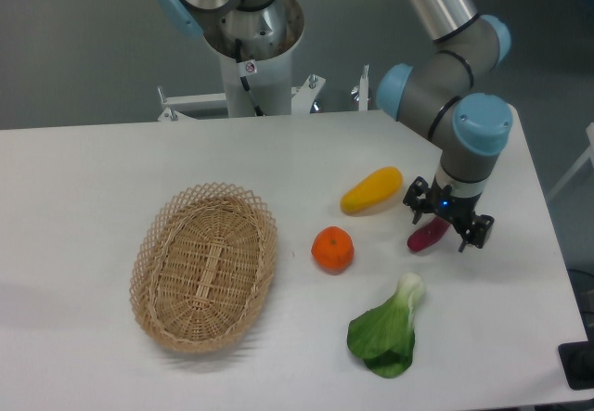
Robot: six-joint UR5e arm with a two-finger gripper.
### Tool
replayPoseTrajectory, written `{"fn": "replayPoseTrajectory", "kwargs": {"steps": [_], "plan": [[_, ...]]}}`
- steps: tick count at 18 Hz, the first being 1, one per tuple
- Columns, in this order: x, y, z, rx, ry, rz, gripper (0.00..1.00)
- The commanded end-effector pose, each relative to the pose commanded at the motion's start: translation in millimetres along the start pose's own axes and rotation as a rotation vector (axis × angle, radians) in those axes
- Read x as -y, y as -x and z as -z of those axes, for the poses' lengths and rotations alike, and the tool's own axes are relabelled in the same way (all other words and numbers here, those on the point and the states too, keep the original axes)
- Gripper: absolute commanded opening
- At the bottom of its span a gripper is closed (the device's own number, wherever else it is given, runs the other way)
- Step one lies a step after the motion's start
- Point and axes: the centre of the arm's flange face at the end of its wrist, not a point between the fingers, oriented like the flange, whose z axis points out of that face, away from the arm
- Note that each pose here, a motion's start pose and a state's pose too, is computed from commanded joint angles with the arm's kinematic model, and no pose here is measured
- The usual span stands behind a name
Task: Pick up the sweet potato from the table
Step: 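Lower the gripper around the sweet potato and close the fingers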
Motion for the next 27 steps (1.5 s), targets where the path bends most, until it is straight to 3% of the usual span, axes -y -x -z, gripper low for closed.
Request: {"fn": "replayPoseTrajectory", "kwargs": {"steps": [11, 12, 13, 14, 18, 23, 27], "plan": [[4, -10, -13, 0.012, 0.001, -0.008, 1.00], [4, -9, -12, 0.022, -0.001, -0.009, 0.96], [4, -9, -12, 0.024, -0.001, -0.014, 0.79], [4, -10, -13, 0.022, 0.000, -0.018, 0.72], [4, -10, -13, 0.021, 0.000, -0.021, 0.64], [4, -9, -11, 0.025, -0.001, -0.023, 0.48], [4, -8, -8, 0.031, -0.003, -0.037, 0.44]]}}
